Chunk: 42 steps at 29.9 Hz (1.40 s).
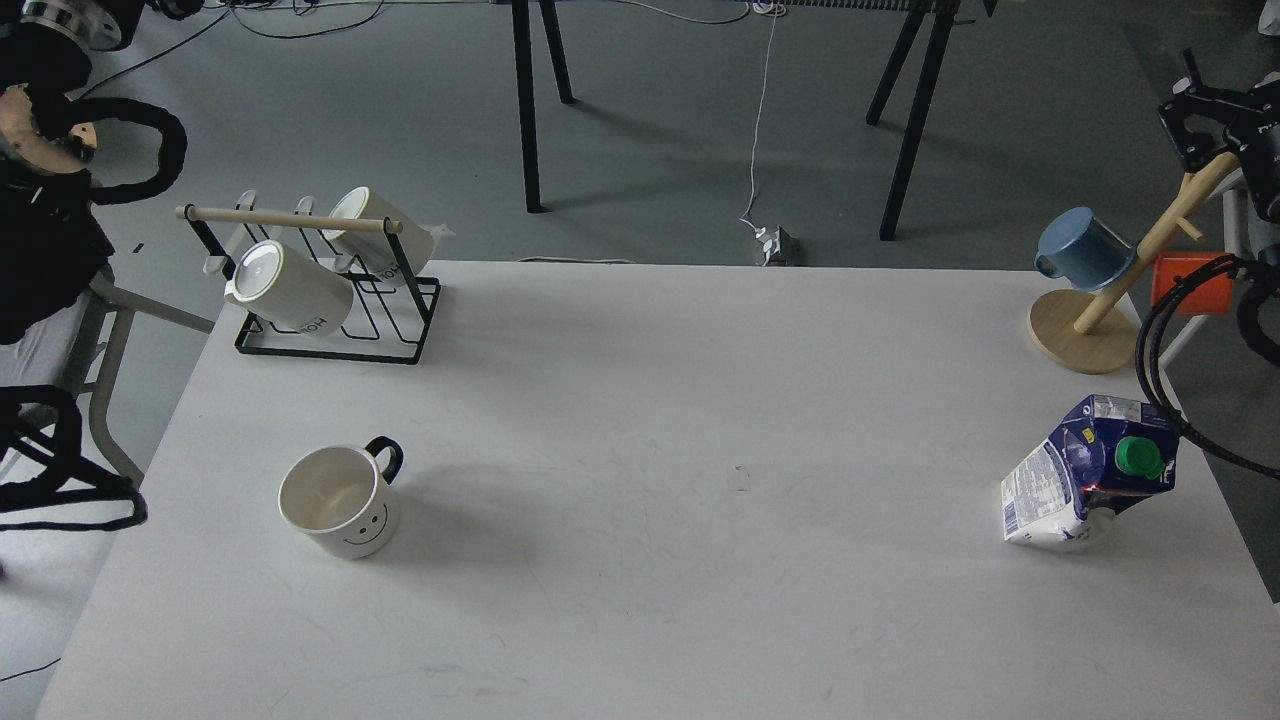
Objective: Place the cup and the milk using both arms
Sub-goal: 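Move the left hand down toward the white mug with black handle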
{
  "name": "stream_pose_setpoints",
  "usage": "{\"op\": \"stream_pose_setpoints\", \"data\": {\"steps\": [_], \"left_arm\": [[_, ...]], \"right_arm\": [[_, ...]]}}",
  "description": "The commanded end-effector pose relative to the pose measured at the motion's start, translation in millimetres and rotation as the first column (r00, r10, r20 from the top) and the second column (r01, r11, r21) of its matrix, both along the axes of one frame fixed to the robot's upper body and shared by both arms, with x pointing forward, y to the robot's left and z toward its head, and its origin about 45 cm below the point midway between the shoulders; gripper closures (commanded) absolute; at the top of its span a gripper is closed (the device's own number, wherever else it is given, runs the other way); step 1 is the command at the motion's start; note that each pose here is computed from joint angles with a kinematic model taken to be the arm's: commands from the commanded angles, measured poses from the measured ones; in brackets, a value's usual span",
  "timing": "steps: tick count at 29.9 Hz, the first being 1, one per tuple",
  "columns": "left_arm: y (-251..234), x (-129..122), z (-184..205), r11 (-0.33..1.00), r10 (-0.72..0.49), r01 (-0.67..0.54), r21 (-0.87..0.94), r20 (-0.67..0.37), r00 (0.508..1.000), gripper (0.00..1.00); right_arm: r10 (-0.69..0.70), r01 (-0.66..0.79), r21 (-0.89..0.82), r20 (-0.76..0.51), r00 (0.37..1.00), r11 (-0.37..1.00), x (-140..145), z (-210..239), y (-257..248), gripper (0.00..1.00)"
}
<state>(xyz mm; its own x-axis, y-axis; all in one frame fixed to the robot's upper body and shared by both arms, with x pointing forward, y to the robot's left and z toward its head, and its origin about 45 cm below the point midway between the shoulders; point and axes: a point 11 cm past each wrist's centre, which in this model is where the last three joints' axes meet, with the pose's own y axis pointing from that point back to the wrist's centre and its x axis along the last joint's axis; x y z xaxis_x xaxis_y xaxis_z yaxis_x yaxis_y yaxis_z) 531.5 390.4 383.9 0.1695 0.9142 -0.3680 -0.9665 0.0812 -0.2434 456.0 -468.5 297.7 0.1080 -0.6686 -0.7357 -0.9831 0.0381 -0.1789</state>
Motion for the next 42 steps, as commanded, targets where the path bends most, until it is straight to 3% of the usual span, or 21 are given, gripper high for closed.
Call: {"op": "stream_pose_setpoints", "data": {"steps": [1,8,13,16,21,25,31,37,42], "left_arm": [[0.2,-0.4,-0.6,1.0,0.001,-0.001,0.004,0.003,1.0,0.0],[-2.2,0.2,8.6,1.0,-0.014,0.014,-0.012,0.022,1.0,0.0],[-33.1,-1.8,24.0,0.989,-0.142,0.139,0.055,0.055,0.988,0.0],[-39.2,-20.9,14.7,0.951,-0.247,0.241,0.192,0.007,0.969,0.01],[-45.6,-74.4,5.7,0.821,-0.403,0.396,0.412,-0.074,0.912,0.05],[-55.1,-123.4,-16.9,0.612,-0.49,0.504,0.61,-0.208,0.847,0.05],[-57.5,-190.2,-69.1,0.136,-0.427,0.462,0.876,-0.369,0.825,0.05],[-19.6,-217.5,-117.0,-0.201,-0.317,0.329,0.923,-0.379,0.869,0.07],[-2.1,-245.5,-166.7,-0.562,-0.341,0.178,0.807,-0.422,0.84,0.09]], "right_arm": [[0.002,-0.002,-0.009,-0.005,1.0,1.0,0.1,-0.6,0.1,0.01],[0.012,-0.012,-0.011,-0.002,1.0,1.0,1.1,0.9,3.4,0.01],[0.014,-0.014,-0.012,-0.002,1.0,1.0,0.9,1.0,3.6,0.01],[0.017,-0.017,-0.018,0.001,1.0,1.0,0.1,3.9,2.2,0.01],[0.03,-0.03,-0.02,0.004,1.0,0.999,-0.5,4.2,5.7,0.01],[0.031,-0.031,-0.019,0.002,1.0,0.999,-0.8,2.7,6.3,0.01],[0.08,-0.079,-0.01,0.027,0.996,0.997,1.2,8.5,23.1,0.01],[0.085,-0.085,0.005,0.026,0.996,0.996,-3.0,2.5,25.2,0.01],[0.073,-0.073,0.017,-0.003,0.997,0.997,-13.8,-14.5,19.0,0.01]]}}
